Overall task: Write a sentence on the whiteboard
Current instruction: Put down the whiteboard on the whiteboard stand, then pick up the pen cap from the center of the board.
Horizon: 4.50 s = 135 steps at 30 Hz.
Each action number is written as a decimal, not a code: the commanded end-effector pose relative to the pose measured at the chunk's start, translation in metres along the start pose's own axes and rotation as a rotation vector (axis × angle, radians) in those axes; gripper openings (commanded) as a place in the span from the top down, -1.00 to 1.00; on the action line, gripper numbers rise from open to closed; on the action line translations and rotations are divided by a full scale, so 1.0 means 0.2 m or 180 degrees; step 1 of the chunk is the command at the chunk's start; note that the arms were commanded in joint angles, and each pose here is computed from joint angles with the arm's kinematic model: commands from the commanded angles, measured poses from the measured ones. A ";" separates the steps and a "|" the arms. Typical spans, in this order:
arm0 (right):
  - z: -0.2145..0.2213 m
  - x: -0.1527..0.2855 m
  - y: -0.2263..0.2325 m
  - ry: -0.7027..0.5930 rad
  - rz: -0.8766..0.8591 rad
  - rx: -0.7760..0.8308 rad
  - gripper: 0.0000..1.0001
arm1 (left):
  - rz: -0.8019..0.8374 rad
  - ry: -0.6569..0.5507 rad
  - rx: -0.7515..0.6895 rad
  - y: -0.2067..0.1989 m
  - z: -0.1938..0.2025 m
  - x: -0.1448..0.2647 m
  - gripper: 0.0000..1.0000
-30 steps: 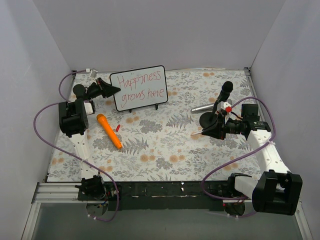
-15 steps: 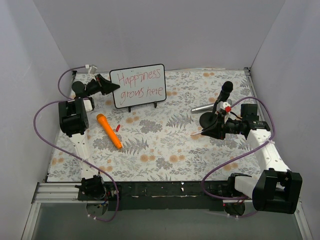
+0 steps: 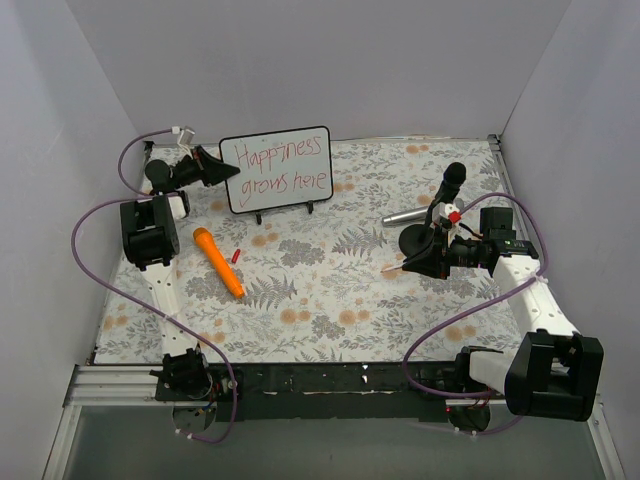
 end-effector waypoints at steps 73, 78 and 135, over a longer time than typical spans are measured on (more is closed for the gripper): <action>-0.03 -0.01 0.04 0.0000 -0.0065 0.0175 0.97 | -0.1178 -0.0513 -0.1166 -0.24 -0.13 0.38 -0.82; -0.04 0.00 0.05 0.0015 0.0014 0.0207 0.97 | -0.1756 -0.0568 -0.0932 -0.33 -0.19 0.47 -0.83; -0.07 0.01 0.09 -0.0037 0.0183 0.0371 0.97 | -0.3550 0.3305 0.0199 -0.89 0.48 0.11 0.25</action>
Point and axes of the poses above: each gripper's point midway between its finger pads, its own x axis back along the fingers, its own y axis along the line the jaws close on, z = x × y, the point moved 7 cm from there along x, back along the fingers, and after that the axes turned 11 degrees about -x, right-handed, at the moved point
